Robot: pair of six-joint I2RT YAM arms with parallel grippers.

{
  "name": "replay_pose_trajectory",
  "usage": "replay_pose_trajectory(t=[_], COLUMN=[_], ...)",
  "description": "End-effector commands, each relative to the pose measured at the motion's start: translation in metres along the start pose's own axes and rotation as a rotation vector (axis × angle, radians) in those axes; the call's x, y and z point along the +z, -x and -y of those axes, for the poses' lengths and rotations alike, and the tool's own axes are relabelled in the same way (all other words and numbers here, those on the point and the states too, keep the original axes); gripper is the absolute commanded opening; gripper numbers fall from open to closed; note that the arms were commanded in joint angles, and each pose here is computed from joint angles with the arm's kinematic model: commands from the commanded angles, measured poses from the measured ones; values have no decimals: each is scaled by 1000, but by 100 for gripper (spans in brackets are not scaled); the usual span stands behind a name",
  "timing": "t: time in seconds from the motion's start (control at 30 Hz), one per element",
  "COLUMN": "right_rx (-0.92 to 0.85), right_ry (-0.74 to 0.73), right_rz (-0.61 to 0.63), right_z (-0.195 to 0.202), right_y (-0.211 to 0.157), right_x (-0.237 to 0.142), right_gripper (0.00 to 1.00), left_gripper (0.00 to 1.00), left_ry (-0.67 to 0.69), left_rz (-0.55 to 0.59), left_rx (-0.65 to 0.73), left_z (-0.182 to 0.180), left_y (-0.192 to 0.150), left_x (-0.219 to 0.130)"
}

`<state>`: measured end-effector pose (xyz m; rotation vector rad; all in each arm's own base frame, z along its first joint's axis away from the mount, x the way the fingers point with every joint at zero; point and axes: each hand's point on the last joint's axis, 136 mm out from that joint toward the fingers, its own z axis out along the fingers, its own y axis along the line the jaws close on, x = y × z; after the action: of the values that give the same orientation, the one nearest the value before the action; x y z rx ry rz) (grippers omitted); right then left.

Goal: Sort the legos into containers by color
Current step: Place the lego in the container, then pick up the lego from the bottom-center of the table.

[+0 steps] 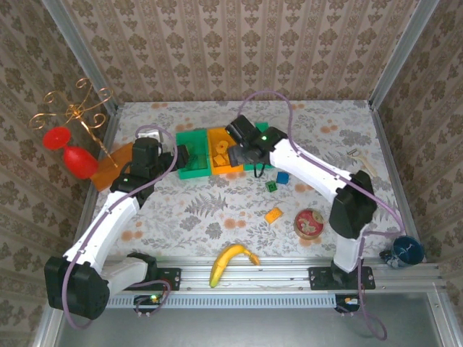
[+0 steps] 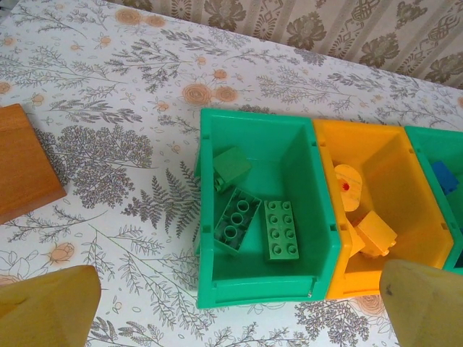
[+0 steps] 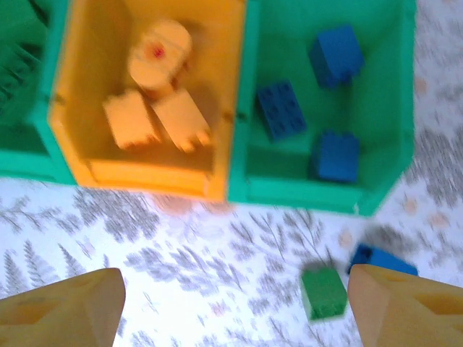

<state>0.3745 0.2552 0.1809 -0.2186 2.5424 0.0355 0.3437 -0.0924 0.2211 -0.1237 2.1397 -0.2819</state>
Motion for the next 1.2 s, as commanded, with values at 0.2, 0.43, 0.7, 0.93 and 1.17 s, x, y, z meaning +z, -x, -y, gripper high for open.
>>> replay_pose_trajectory(t=[0.2,0.43,0.7,0.93,1.17], right_rx=[243,307,324,367,379], right_ry=[-101,-114,-81,-55,-64], right_rz=[-89,-172,-286,-345,-378], right_z=[50,53,26,15,12], right_y=[-93,-142,-186,-210,-220], right_x=[-13,-12,5,19,31], right_gripper=[95,95,95,90,86], left_gripper=[100,100,100,100,100], left_ry=[-3,-18,-21,-20,-16], left_rz=[-24,-38,-47,-53,-59], left_rx=[-2,-13,-15,-14,-10], left_z=[-2,1,2,1,0], left_y=[-8,-10,-13,-15,-16], left_x=[3,11,13,15,17])
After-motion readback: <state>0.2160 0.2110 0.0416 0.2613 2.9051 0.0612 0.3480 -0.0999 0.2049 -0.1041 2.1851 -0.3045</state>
